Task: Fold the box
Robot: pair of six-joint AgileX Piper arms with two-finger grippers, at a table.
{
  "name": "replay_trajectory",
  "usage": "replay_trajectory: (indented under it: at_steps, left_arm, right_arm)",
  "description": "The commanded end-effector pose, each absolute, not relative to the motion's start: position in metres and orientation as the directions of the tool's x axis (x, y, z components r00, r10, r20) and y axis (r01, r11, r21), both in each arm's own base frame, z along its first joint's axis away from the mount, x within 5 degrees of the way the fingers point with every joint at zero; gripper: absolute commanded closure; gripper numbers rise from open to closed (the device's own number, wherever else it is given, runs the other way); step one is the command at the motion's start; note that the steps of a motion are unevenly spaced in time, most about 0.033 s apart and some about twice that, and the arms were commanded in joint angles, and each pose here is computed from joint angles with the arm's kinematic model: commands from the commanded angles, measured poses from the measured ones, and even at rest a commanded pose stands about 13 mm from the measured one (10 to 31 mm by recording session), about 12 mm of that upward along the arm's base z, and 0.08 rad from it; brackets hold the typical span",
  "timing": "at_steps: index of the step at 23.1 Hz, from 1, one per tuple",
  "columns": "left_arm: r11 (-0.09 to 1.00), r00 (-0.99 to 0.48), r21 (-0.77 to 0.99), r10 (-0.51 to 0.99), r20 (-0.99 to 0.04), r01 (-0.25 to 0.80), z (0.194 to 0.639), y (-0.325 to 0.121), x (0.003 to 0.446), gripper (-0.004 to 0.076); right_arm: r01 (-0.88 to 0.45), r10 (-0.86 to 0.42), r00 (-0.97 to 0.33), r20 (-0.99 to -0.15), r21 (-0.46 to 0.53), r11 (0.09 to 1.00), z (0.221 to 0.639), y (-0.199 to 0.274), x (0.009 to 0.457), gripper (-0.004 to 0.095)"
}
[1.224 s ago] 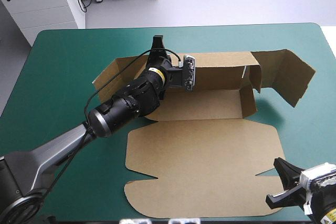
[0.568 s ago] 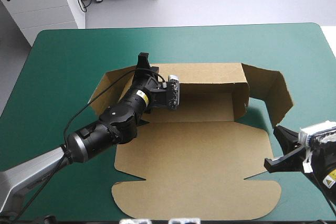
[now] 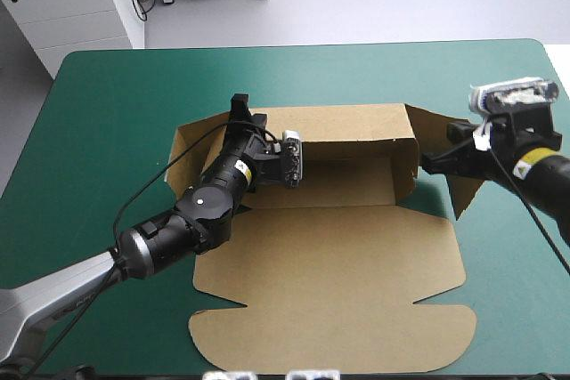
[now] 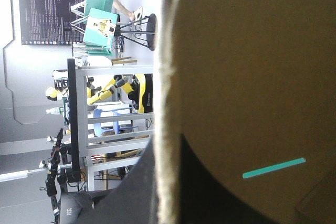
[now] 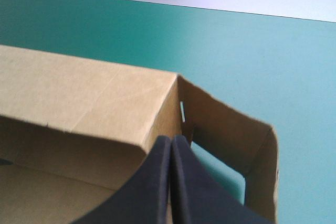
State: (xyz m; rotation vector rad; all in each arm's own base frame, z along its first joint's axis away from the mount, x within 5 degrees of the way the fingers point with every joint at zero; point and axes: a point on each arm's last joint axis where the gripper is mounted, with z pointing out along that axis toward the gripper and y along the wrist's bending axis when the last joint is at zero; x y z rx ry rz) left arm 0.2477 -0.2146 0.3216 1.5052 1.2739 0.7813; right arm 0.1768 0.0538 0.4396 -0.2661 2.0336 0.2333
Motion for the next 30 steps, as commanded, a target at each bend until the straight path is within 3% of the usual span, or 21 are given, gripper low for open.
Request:
replay_trajectory:
  at_steps: [1,8,14,19,23,30]
  left_arm:
    - [0.037,0.234,0.958,0.966,-0.107,0.285,0.334,-0.208,0.243,0.0731]
    - [0.102,0.182,0.945,0.970,-0.164,0.309,0.325,-0.203,0.243,0.0731]
    - [0.085,0.198,0.960,0.970,-0.141,0.266,0.328,-0.204,0.244,0.0731]
    - [0.085,0.198,0.961,0.970,-0.140,0.263,0.329,-0.204,0.244,0.0731]
    - [0.087,0.210,0.959,0.967,-0.147,0.269,0.328,-0.205,0.243,0.0731]
    - [0.157,0.191,0.947,0.958,-0.215,0.281,0.329,-0.205,0.243,0.0731]
  right_arm:
    - [-0.276,-0.089,-0.379,-0.921,0.020,0.961,0.467,0.058,0.199,0.0926]
    - [-0.263,-0.104,-0.462,-0.881,0.024,0.965,0.475,0.073,0.256,0.0926]
    - [-0.225,-0.098,-0.556,-0.826,0.036,0.974,0.466,0.078,0.304,0.0926]
    - [-0.126,0.048,-0.710,-0.703,0.194,0.973,0.441,0.050,0.357,0.0926]
    - [-0.139,-0.001,-0.801,-0.598,0.184,0.973,0.413,0.049,0.371,0.0926]
    - [-0.129,-0.016,-0.860,-0.510,0.187,0.974,0.390,0.051,0.381,0.0926]
